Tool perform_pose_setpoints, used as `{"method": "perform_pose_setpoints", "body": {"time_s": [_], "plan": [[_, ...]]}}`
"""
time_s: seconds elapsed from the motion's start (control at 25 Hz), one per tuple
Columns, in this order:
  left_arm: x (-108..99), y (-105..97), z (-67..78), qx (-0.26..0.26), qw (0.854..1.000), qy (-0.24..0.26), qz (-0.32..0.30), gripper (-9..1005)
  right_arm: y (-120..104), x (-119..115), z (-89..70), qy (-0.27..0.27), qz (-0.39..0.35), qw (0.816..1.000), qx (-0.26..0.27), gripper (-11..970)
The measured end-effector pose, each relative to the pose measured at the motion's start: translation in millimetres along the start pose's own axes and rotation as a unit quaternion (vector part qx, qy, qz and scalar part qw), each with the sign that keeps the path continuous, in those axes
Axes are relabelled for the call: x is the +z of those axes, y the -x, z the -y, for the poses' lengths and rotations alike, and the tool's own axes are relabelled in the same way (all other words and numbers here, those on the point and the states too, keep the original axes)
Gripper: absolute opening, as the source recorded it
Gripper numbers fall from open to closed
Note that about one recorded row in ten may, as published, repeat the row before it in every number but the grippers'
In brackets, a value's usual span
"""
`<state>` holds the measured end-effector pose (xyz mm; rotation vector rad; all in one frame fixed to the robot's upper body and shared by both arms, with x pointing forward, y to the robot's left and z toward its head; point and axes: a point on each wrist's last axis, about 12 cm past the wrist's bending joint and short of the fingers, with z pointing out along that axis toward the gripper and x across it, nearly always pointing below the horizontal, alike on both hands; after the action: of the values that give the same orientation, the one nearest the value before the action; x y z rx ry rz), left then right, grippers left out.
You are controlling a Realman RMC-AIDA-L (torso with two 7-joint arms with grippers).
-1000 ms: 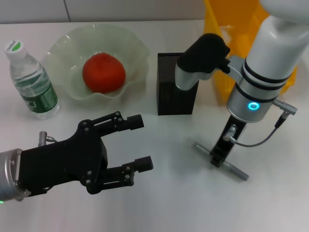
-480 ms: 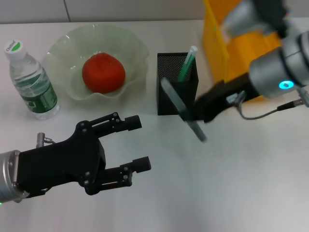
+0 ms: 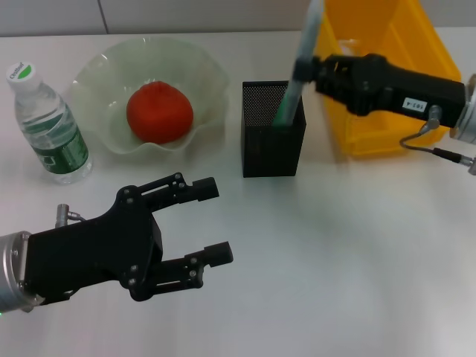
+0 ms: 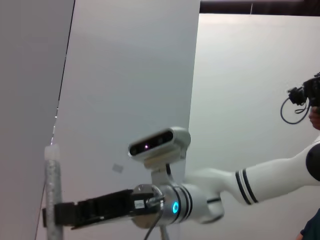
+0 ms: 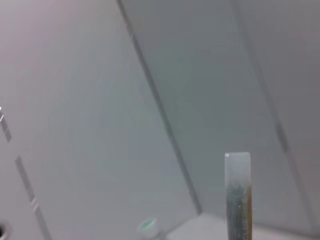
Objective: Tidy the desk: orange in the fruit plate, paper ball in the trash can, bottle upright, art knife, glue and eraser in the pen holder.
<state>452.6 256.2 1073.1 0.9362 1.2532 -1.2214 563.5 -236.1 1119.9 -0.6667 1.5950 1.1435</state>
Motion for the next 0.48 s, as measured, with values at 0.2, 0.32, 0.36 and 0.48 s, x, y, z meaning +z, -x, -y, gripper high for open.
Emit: {"method": "perform_pose_setpoints", "body": {"time_s": [0.2, 0.32, 0.36, 0.48], "plan": [[2.3, -0.1, -1.6, 0.001, 1.0, -0.002, -0.003, 754, -17.8, 1.8, 4.1, -0.031, 0.067, 0.996, -0.054, 140], [3.3, -0.6, -2.0, 0.0, 1.0, -0.001, -0.004, 754, -24.1, 8.6, 4.8, -0.037, 0.068, 0.994, -0.081, 142], [3.2, -0.8, -1.8, 0.0, 1.0, -0.001, -0.004, 755, -25.7, 11.0, 5.3, -0.038, 0.066, 0.993, -0.089, 143], [2.2, -1.6, -0.8, -0.002, 1.0, 0.001, -0.004, 755, -30.5, 14.6, 9.2, -0.057, 0.053, 0.992, -0.104, 145]]}}
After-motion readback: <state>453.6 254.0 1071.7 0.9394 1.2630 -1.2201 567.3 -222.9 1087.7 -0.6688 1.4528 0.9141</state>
